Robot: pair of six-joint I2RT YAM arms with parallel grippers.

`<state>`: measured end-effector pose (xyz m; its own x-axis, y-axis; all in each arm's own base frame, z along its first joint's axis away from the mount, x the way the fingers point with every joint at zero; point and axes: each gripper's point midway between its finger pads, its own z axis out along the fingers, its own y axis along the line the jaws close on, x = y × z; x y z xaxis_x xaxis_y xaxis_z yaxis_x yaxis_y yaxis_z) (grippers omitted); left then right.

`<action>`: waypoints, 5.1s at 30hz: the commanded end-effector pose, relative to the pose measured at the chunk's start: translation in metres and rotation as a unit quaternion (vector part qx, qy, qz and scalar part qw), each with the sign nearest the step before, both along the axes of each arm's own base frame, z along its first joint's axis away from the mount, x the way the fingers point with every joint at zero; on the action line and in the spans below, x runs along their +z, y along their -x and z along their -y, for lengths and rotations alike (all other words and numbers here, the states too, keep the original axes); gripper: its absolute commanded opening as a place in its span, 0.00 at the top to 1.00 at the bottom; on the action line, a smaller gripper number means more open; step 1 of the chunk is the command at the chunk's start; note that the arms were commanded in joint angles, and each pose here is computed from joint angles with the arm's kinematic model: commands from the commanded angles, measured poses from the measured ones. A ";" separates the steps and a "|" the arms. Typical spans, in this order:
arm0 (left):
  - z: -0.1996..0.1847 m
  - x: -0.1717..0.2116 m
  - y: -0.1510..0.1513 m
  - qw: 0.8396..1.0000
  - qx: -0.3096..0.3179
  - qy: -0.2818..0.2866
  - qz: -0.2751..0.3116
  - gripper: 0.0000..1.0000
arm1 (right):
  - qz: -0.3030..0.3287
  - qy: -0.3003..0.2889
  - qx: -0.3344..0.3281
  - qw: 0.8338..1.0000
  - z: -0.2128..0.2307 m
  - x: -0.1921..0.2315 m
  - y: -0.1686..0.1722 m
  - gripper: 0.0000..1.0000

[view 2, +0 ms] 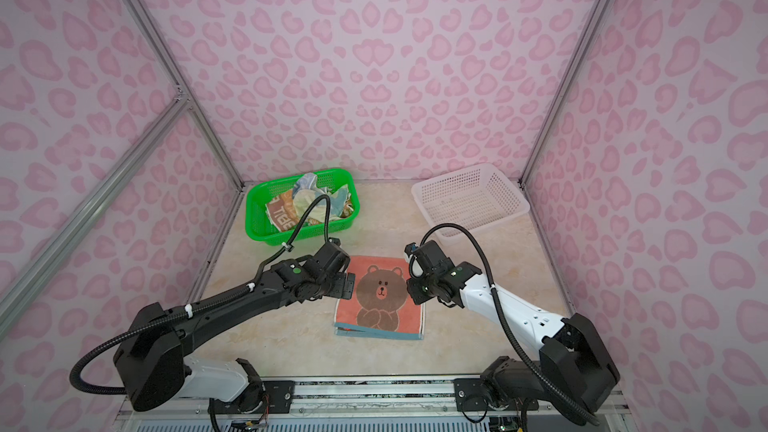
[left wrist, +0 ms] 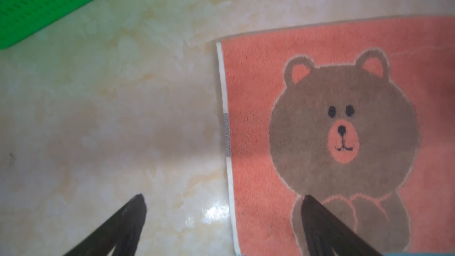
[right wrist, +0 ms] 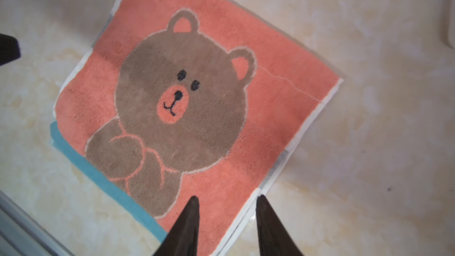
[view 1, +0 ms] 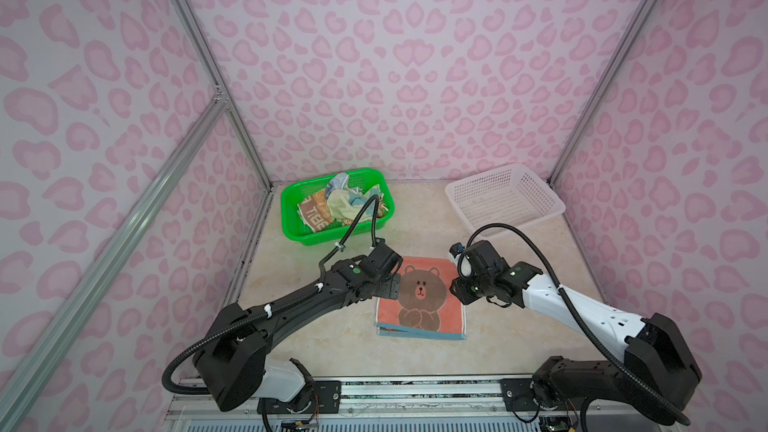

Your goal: Fold and stack the towels

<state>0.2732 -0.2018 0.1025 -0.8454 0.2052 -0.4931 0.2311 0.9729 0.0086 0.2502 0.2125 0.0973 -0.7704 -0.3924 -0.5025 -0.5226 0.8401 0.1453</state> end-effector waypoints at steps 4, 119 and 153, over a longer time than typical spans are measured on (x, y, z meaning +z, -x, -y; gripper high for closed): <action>0.011 -0.010 -0.058 1.000 -0.002 0.019 -0.008 0.00 | 0.029 0.003 -0.070 0.997 0.010 -0.009 -0.057 0.60; -0.005 0.028 -0.045 0.982 -0.012 0.081 0.171 0.97 | 0.080 -0.173 0.055 0.980 -0.023 0.012 -0.087 1.00; -0.016 -0.010 0.015 0.990 0.014 0.072 0.117 0.02 | 0.002 -0.091 -0.049 0.995 0.017 -0.023 -0.020 0.50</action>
<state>0.2556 -0.1906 0.0778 -0.7311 0.1095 -0.6734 0.2323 0.9680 -0.0947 0.2670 0.2084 0.0744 -0.7710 -0.2635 -0.5797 -0.5076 0.8040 0.3097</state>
